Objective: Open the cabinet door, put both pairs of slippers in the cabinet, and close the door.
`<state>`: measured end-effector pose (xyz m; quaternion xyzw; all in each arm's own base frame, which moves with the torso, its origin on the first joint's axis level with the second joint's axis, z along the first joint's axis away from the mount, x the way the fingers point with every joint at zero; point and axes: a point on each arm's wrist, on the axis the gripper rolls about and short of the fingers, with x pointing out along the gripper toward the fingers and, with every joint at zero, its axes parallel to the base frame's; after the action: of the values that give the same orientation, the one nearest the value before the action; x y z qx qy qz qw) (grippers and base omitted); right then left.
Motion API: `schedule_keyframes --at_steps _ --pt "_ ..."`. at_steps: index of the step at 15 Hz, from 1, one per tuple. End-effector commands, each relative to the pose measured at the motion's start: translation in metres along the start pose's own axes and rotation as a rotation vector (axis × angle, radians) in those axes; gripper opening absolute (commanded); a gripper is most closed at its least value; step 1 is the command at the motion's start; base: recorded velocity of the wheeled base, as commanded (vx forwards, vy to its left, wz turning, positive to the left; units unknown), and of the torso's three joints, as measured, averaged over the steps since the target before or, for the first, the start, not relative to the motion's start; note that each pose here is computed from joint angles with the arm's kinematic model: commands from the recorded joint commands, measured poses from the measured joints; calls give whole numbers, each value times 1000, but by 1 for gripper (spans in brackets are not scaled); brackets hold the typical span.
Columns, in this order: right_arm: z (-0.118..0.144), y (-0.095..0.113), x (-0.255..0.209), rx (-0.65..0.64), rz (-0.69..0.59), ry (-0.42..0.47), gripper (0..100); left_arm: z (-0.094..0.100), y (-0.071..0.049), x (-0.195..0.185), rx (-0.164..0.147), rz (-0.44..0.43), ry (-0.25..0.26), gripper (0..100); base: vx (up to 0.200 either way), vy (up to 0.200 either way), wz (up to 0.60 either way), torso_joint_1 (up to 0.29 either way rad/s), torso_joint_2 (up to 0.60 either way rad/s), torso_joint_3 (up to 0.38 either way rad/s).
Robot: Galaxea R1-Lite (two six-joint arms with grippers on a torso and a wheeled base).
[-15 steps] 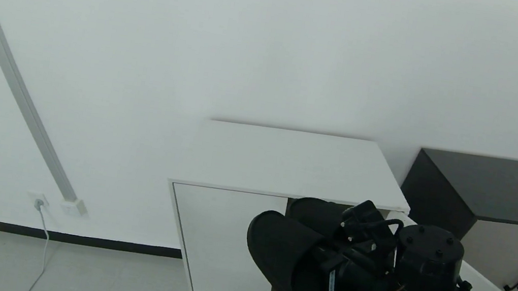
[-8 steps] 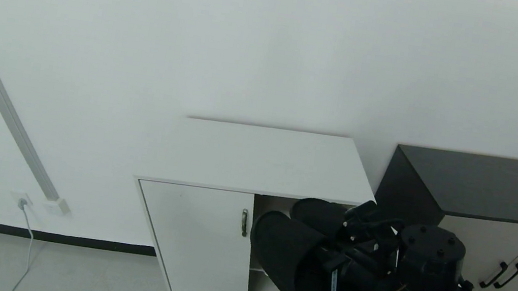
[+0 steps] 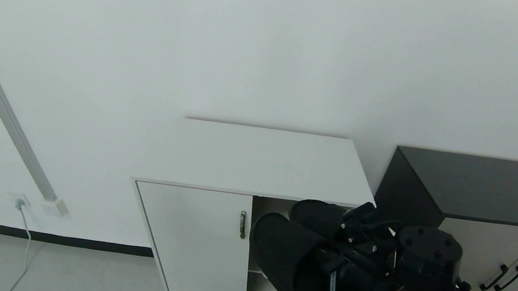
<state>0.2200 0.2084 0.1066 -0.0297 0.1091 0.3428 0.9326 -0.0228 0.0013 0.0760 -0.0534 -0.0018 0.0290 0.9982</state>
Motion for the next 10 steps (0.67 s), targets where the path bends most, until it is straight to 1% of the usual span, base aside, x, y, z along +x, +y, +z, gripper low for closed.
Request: schedule_keyframes --at_steps 1,5,6,10 --pt "-3 1 1 -1 5 10 0 0 0 0 -1 0 -1 0 0 0 0 -105 286 144" --pt "-4 0 2 1 8 15 0 0 0 0 4 -1 1 0 0 0 0 -156 351 194" --pt "-8 0 5 0 6 27 0 0 0 0 4 -1 1 0 0 0 0 -163 383 212" --pt "-11 0 8 1 5 19 0 0 0 0 1 0 -1 0 0 0 0 -172 395 227"
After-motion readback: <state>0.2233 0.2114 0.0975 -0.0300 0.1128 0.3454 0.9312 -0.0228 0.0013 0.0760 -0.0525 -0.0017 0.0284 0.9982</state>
